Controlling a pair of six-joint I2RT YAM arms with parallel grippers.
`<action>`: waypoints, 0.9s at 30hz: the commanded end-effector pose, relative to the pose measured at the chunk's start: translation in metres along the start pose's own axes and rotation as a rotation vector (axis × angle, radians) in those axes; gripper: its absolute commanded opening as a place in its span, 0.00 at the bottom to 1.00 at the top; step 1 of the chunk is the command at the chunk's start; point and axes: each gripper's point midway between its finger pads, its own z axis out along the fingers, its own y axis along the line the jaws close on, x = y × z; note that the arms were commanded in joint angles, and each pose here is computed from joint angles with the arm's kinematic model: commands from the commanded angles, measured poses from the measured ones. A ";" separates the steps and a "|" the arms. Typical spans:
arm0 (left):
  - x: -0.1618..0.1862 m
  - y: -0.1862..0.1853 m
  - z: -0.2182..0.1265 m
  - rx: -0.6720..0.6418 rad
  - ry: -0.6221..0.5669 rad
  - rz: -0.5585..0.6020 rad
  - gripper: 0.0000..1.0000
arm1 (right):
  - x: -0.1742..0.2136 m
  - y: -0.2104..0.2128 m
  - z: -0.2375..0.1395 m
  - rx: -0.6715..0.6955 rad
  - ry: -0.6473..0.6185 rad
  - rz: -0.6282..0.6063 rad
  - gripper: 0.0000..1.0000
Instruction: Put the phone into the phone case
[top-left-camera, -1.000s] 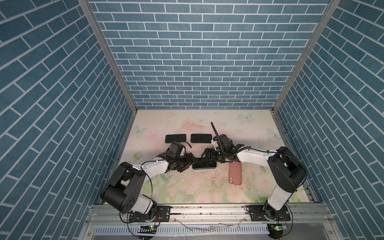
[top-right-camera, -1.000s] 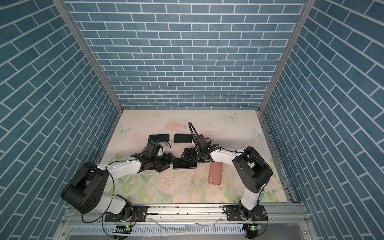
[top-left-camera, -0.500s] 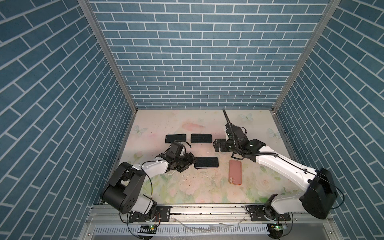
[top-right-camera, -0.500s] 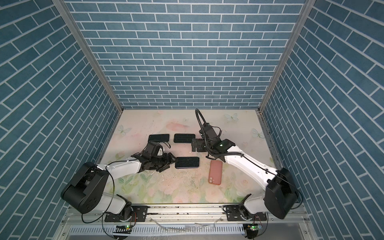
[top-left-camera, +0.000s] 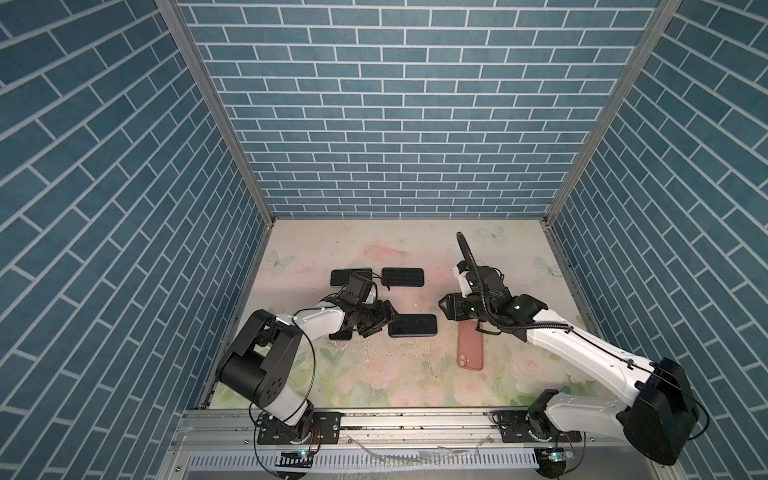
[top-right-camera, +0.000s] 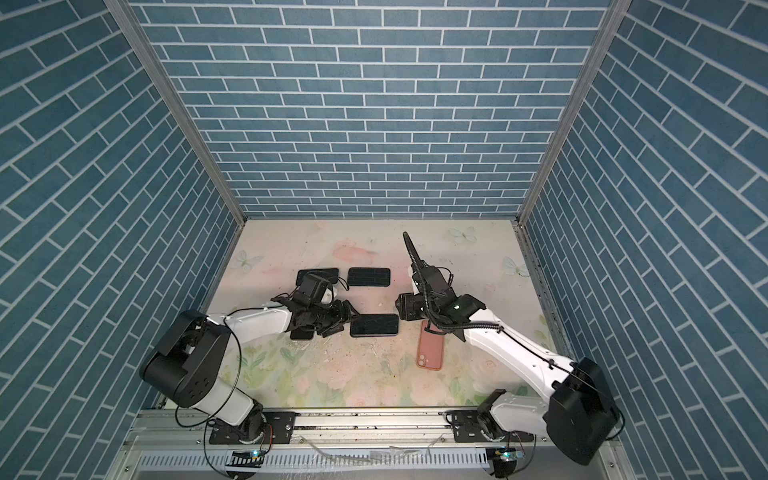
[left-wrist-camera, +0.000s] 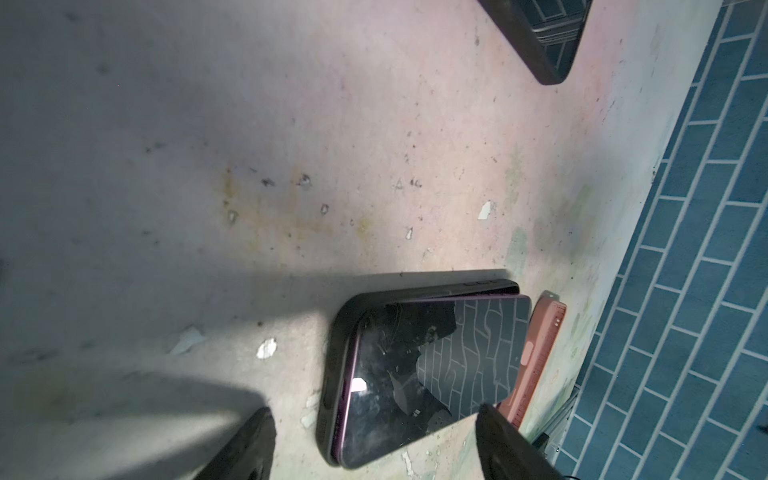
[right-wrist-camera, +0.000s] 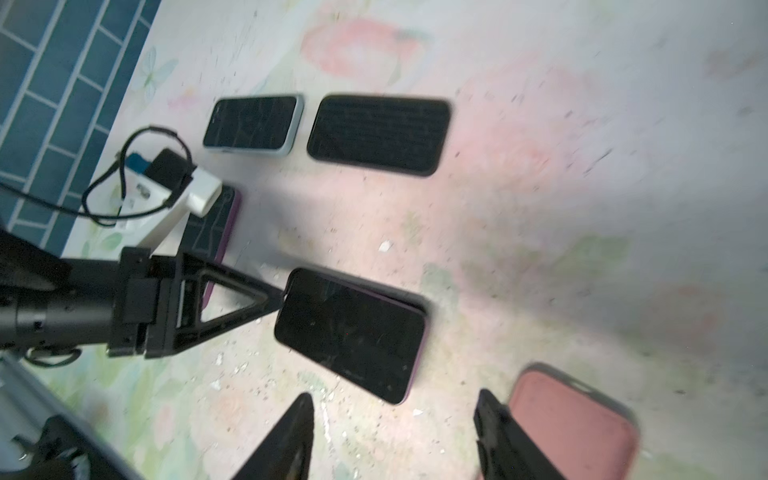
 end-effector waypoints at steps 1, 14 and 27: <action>0.003 0.001 0.004 -0.024 0.034 0.012 0.78 | 0.042 0.016 0.014 -0.121 0.198 0.043 0.58; 0.000 0.005 0.008 -0.054 0.040 -0.001 0.76 | 0.079 0.004 0.068 -0.168 0.263 0.094 0.62; 0.005 0.016 0.017 -0.083 0.057 -0.011 0.62 | 0.065 0.002 0.083 -0.180 0.196 0.078 0.57</action>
